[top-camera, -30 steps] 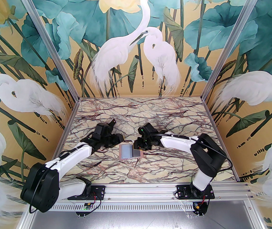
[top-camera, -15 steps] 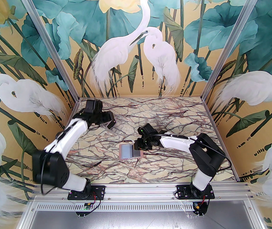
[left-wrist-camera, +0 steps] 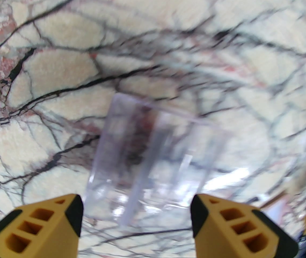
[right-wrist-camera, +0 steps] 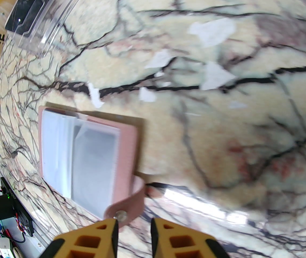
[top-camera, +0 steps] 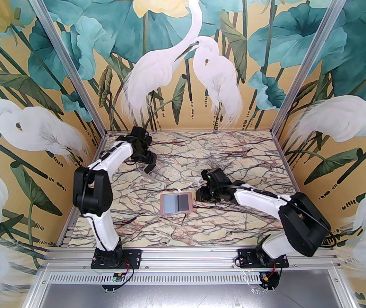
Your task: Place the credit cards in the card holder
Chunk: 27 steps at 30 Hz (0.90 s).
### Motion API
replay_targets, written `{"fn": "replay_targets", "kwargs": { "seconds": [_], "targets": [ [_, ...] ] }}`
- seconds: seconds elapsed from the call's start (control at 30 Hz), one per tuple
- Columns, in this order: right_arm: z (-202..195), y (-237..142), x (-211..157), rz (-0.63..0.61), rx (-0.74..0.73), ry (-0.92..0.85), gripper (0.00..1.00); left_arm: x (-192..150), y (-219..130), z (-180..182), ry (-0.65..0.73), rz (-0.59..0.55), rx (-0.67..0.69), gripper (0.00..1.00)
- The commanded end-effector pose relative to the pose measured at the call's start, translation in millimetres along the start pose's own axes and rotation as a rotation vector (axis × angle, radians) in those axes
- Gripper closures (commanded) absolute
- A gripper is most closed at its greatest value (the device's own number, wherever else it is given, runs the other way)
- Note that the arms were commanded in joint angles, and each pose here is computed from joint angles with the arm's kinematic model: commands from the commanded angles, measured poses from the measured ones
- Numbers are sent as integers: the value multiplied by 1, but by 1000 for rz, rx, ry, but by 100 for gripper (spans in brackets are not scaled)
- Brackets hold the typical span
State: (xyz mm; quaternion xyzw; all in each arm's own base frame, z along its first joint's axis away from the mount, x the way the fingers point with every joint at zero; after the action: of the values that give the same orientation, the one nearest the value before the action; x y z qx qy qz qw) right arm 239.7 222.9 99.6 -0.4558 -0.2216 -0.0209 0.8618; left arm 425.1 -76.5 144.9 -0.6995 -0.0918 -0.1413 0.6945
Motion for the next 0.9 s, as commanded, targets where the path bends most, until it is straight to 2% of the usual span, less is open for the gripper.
{"fn": "replay_targets", "kwargs": {
  "seconds": [0.0,0.2,0.5,0.87],
  "targets": [
    [2,-3,3,-45,39,-27,70,8,2,8,76,-11,117,29],
    [-3,-3,4,-52,55,-4,70,13,1,2,98,-30,107,29],
    [-6,0,4,-41,59,13,70,-3,13,-7,147,67,26,28],
    [-6,2,3,-31,66,16,70,-1,25,5,137,71,140,28]
  ]
}}
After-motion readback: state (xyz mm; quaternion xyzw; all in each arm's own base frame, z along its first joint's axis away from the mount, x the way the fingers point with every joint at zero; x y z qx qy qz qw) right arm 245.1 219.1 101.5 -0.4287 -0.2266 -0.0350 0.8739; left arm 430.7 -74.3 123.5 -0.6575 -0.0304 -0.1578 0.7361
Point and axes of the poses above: each hand's point on the last joint's axis, 136 mm out from that joint toward the fingers, its own y axis out along the fingers, its own z axis along the line the jaws close on, x = y × z, the point moved 5 cm from there along -y, back along the fingers, and after that the axes turned 9 degrees about -y, right-handed, at the moved point
